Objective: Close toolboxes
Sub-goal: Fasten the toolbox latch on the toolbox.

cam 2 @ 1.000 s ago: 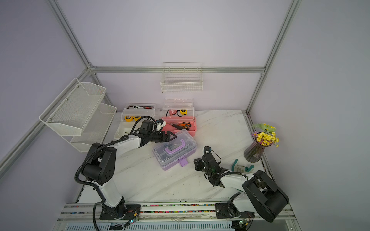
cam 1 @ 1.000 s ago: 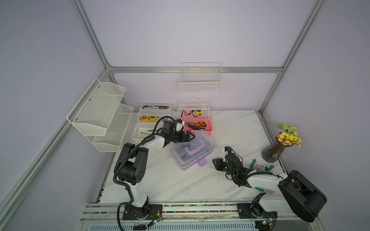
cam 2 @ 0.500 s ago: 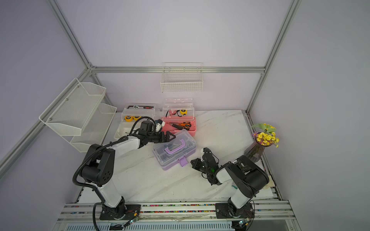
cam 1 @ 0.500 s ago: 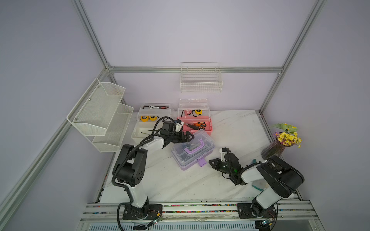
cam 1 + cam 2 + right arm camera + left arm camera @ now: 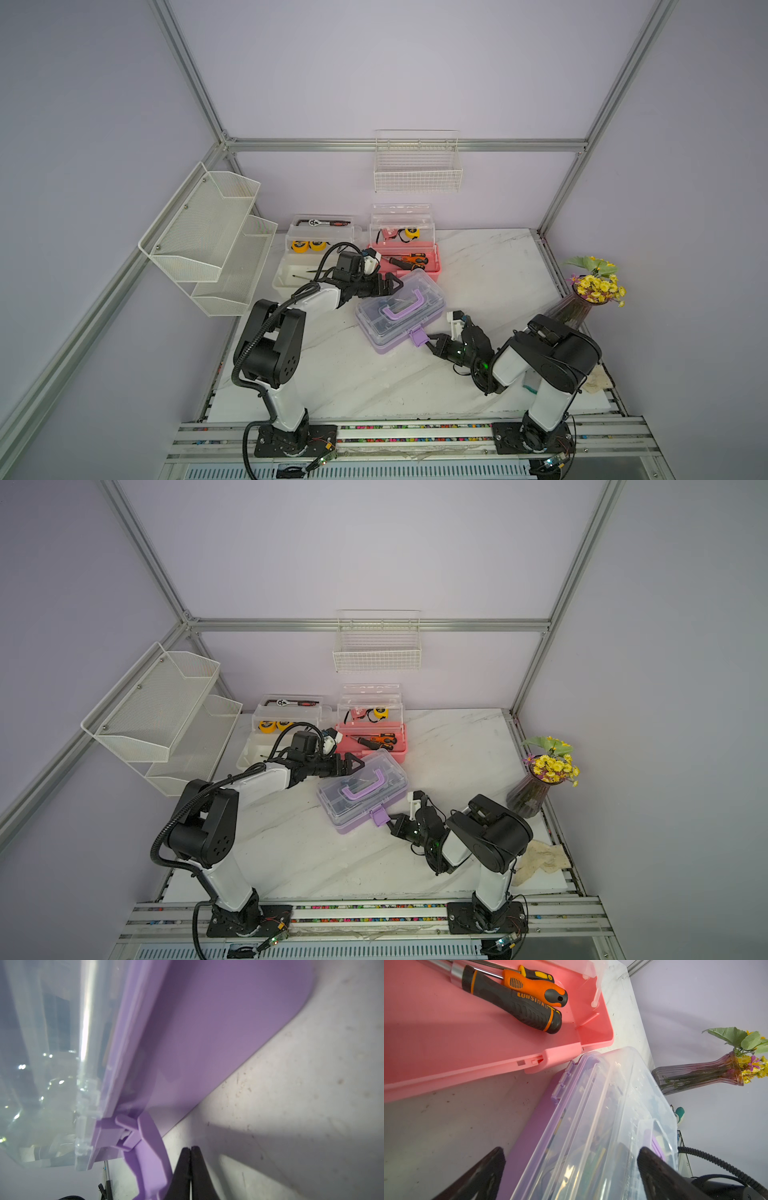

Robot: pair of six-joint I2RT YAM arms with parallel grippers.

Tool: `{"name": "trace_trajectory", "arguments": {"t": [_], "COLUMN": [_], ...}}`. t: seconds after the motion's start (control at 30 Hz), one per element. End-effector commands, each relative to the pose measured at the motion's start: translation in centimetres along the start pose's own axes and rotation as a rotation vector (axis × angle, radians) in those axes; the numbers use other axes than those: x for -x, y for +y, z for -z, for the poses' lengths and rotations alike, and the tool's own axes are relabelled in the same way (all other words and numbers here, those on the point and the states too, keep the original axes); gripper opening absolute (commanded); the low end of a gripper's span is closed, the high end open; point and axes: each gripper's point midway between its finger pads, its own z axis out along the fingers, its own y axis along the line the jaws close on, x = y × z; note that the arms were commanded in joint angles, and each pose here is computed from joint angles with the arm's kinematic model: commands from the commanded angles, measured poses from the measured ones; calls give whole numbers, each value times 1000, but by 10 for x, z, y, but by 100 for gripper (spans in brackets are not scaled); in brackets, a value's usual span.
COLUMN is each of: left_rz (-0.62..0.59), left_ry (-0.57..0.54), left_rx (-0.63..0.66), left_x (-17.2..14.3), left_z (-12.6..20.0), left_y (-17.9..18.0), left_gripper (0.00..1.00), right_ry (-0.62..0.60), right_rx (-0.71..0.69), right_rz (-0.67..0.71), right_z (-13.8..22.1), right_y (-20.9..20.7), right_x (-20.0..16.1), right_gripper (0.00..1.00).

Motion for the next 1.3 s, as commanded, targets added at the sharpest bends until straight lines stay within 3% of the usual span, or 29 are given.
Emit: {"name": "trace_trajectory", "arguments": {"t": [0.0,0.27,1.07,1.17,1.27], "left_rz": [14,17,20,25,24], "left_ry": [28,33,48,52,52], "left_rx": [18,20,25,25,24], "left_x": [-13,-15,-20,-21,-21], "left_z": [6,4,1,0,0], "left_y": [-1,1,5,6,6], "left_gripper": [100,100,100,100,100], "right_ry": [-41,-65,-91,-105,-117], "right_rx": [50,67,109,116,116], "right_rz": [61,144,206,217,223], "right_z": [6,7,9,11,14], "right_y": [22,39,72,79,82], "right_x": [7,13,29,34,37], "right_gripper": [8,9,9,14,27]}}
